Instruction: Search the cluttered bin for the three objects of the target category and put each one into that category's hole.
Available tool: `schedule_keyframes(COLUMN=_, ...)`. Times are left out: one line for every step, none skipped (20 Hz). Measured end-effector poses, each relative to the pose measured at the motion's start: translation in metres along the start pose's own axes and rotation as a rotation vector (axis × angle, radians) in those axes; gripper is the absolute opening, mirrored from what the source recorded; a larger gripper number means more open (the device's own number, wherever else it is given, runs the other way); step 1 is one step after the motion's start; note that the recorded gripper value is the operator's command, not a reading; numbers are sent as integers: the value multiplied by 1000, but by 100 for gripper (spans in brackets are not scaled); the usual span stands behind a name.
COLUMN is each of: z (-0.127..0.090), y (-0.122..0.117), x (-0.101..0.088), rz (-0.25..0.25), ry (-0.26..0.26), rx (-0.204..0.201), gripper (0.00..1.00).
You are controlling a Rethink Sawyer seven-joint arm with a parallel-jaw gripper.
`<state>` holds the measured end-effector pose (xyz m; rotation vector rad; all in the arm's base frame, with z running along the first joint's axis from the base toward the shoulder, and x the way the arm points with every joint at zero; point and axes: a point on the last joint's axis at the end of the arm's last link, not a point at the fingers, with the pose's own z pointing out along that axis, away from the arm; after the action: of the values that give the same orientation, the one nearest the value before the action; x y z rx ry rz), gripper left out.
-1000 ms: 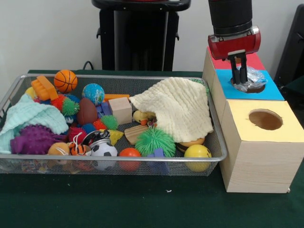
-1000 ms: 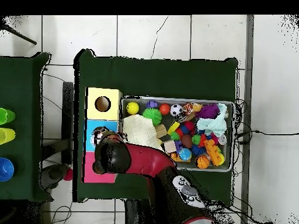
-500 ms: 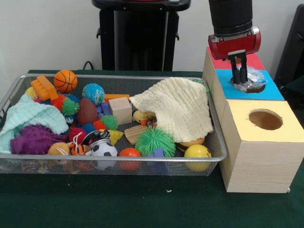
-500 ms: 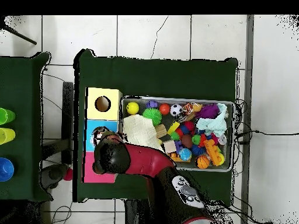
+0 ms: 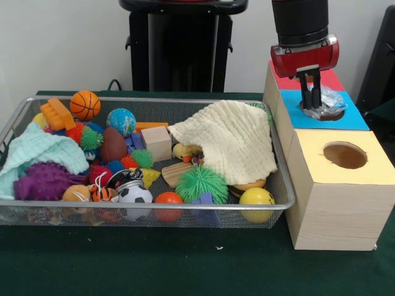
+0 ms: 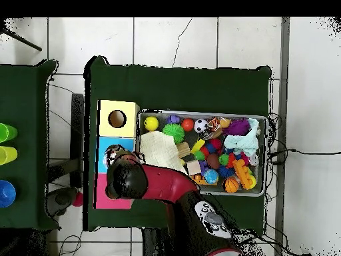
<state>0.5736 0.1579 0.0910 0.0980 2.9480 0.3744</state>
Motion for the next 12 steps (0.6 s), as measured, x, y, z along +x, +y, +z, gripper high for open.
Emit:
schedule_keyframes(z=0, y=1, x=1, rz=-3, ry=0, rx=5, gripper=0)
schedule_keyframes(z=1, y=1, x=1, rz=-5, ry=0, rx=9, gripper=0)
schedule_keyframes(z=1, y=1, x=2, rz=-8, ry=-1, rx=15, gripper=0)
schedule_keyframes(z=2, y=2, x=3, rz=-12, ry=-2, rx=25, gripper=0)
schedule_keyframes(z=2, y=2, x=3, rz=-14, ry=-3, rx=30, gripper=0)
schedule_keyframes(z=2, y=2, x=3, rz=-16, ry=-4, rx=34, gripper=0)
schedule_keyframes(z=2, y=2, x=3, rz=-18, ry=-5, rx=40, gripper=0)
schedule_keyframes(z=3, y=1, x=3, rz=-21, ry=-7, rx=48, gripper=0)
schedule_keyframes(z=4, y=0, x=2, rz=-26, ry=-13, rx=66, gripper=0)
schedule_keyframes(z=4, y=0, x=1, rz=-28, ry=-16, rx=74, gripper=0)
schedule_keyframes(z=5, y=-1, x=0, rz=-31, ry=-18, rx=83, gripper=0)
schedule_keyframes(z=6, y=-2, x=0, rz=-32, ry=-20, rx=90, gripper=0)
